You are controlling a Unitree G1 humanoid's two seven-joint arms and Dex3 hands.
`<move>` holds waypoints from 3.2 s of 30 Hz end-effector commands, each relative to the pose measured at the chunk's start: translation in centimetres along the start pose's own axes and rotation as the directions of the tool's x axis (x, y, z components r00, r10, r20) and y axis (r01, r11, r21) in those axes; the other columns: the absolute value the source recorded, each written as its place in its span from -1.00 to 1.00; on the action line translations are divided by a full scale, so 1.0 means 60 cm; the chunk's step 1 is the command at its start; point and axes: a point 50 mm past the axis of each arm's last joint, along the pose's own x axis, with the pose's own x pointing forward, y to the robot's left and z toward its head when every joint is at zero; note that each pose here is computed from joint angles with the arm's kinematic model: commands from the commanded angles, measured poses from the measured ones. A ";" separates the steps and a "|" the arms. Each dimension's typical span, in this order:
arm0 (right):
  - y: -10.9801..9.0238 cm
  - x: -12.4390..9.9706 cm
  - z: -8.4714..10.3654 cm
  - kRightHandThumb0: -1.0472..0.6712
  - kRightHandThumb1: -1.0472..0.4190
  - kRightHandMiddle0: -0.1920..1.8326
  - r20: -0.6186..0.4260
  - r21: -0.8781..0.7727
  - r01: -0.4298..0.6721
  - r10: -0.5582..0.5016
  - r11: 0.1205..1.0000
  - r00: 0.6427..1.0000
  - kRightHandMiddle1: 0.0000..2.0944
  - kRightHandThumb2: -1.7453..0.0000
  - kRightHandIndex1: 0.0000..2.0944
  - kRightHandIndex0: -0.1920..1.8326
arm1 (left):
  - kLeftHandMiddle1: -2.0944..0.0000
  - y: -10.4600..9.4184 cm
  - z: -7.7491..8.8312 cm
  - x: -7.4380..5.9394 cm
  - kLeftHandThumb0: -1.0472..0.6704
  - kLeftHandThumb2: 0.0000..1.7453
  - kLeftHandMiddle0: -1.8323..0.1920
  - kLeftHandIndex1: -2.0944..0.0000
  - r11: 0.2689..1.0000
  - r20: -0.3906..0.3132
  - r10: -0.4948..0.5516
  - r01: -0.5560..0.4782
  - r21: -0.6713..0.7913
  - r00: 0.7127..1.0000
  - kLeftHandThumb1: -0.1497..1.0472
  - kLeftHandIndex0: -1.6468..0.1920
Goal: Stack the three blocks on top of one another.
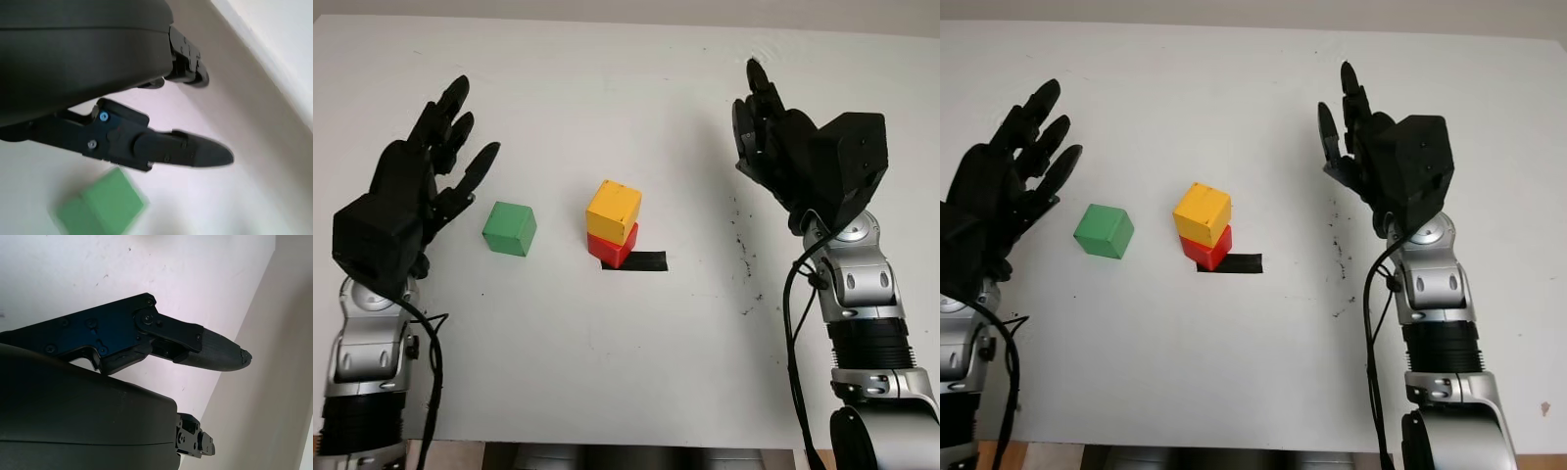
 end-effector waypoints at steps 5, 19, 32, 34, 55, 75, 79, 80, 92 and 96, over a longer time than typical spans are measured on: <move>-0.008 -0.006 0.007 -0.66 -1.00 -0.99 0.041 0.077 0.055 -0.058 0.996 0.997 -0.99 0.17 -0.98 -0.98 | 0.95 0.057 0.054 0.006 -0.74 -0.94 0.79 0.89 0.832 -0.053 -0.219 0.215 0.512 0.974 0.90 0.38; 0.000 -0.006 0.011 -0.67 -1.00 -0.96 0.062 0.105 0.074 -0.081 0.992 0.995 -0.97 0.18 -0.96 -0.95 | 0.96 0.019 0.050 0.026 -0.75 -0.95 0.90 0.95 0.696 -0.157 -0.360 0.377 0.611 0.920 0.83 0.42; 0.001 -0.007 0.008 -0.67 -1.00 -0.97 0.060 0.112 0.078 -0.085 0.991 0.995 -0.97 0.20 -0.95 -0.95 | 0.94 -0.023 0.034 0.025 -0.70 -0.94 0.88 0.93 0.655 -0.096 -0.311 0.286 0.699 0.946 0.82 0.38; 0.002 -0.007 0.007 -0.66 -1.00 -0.97 0.062 0.113 0.077 -0.084 0.991 0.994 -0.96 0.20 -0.96 -0.95 | 0.94 -0.024 0.034 0.025 -0.69 -0.94 0.87 0.92 0.658 -0.091 -0.312 0.285 0.697 0.946 0.82 0.35; 0.006 -0.003 0.010 -0.66 -1.00 -0.99 0.051 0.122 0.066 -0.073 0.990 0.996 -0.96 0.22 -0.95 -0.96 | 0.93 -0.037 0.024 0.021 -0.64 -0.93 0.69 0.17 0.605 -0.097 -0.334 0.292 0.741 0.937 0.85 0.45; 0.010 -0.002 0.009 -0.57 -1.00 -1.00 0.059 0.130 0.053 -0.061 0.990 0.996 -0.97 0.22 -0.96 -0.97 | 0.95 -0.037 0.009 0.021 -0.29 -0.81 0.48 -0.49 0.635 0.048 -0.268 0.139 0.760 0.962 1.00 0.61; 0.011 -0.003 0.007 -0.52 -1.00 -0.99 0.058 0.142 0.052 -0.061 0.988 0.996 -0.97 0.22 -0.96 -0.97 | 0.96 -0.028 0.015 0.021 -0.28 -0.75 0.50 -0.46 0.721 0.055 -0.264 0.160 0.674 0.963 1.00 0.65; 0.012 -0.003 0.007 -0.52 -1.00 -0.99 0.055 0.147 0.055 -0.064 0.988 0.996 -0.97 0.23 -0.95 -0.97 | 0.96 -0.025 0.017 0.021 -0.28 -0.74 0.50 -0.45 0.754 0.059 -0.262 0.167 0.635 0.963 1.00 0.63; 0.019 -0.006 -0.001 -0.41 -1.00 -0.95 0.058 0.146 0.062 -0.071 0.987 0.996 -0.95 0.32 -0.93 -0.92 | 0.95 0.014 0.031 0.030 -0.29 -0.70 0.52 -0.54 0.968 0.148 -0.214 0.189 0.168 0.966 1.00 0.59; 0.019 -0.006 -0.004 -0.38 -1.00 -0.96 0.052 0.150 0.050 -0.058 0.987 0.997 -0.95 0.32 -0.94 -0.94 | 0.97 0.012 0.034 0.032 -0.31 -0.71 0.58 -0.55 0.982 0.147 -0.187 0.185 0.024 0.971 1.00 0.53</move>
